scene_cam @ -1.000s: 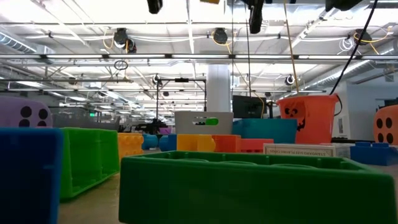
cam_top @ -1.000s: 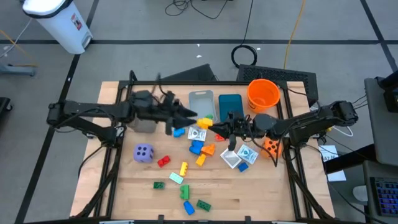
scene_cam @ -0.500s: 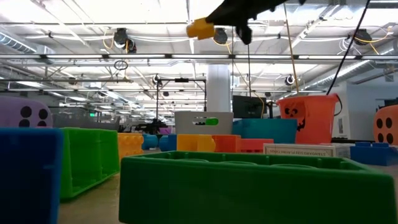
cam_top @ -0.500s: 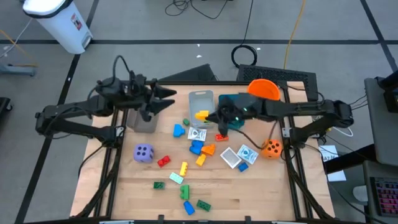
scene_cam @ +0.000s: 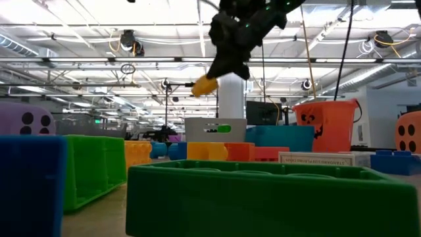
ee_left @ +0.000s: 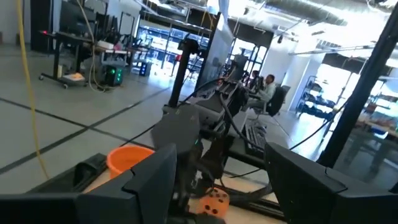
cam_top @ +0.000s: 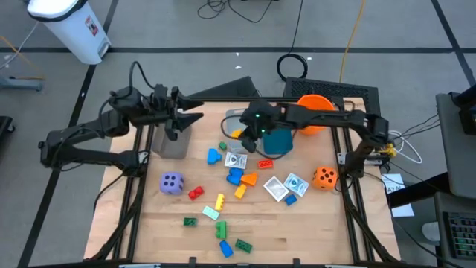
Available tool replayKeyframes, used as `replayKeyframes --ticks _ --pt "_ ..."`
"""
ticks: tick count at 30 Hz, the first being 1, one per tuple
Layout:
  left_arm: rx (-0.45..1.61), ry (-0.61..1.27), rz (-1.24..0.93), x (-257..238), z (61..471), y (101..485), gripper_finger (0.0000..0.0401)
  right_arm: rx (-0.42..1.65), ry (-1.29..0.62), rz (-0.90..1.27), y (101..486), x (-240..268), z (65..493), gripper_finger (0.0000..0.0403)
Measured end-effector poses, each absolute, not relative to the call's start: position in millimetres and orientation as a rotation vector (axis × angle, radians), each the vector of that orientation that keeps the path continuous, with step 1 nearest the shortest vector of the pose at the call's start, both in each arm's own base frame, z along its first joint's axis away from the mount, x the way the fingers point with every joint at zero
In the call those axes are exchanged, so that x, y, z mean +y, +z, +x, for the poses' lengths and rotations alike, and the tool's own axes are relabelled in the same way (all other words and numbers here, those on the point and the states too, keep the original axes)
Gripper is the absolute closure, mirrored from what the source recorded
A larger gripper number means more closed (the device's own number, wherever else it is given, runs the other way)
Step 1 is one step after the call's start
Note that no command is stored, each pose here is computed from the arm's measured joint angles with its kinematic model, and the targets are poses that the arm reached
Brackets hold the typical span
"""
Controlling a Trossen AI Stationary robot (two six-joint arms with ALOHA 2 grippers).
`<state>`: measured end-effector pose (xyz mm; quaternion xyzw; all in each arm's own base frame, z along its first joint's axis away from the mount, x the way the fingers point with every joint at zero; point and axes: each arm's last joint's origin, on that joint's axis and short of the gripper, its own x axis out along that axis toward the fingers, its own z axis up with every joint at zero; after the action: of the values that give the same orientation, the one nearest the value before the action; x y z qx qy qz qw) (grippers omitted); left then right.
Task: Pick & Place Toys
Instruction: Put the yellow game piece into the gray bin
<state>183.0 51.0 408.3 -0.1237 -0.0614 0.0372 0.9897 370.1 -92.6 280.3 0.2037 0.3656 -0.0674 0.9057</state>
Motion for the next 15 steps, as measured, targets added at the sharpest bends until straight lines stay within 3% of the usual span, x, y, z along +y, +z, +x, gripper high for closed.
replayKeyframes --ticks 15 --pt "-0.025 0.081 -0.211 70.1 166.6 401.0 0.0151 1.016 -0.411 0.511 228.4 -137.7 365.7 0.0403"
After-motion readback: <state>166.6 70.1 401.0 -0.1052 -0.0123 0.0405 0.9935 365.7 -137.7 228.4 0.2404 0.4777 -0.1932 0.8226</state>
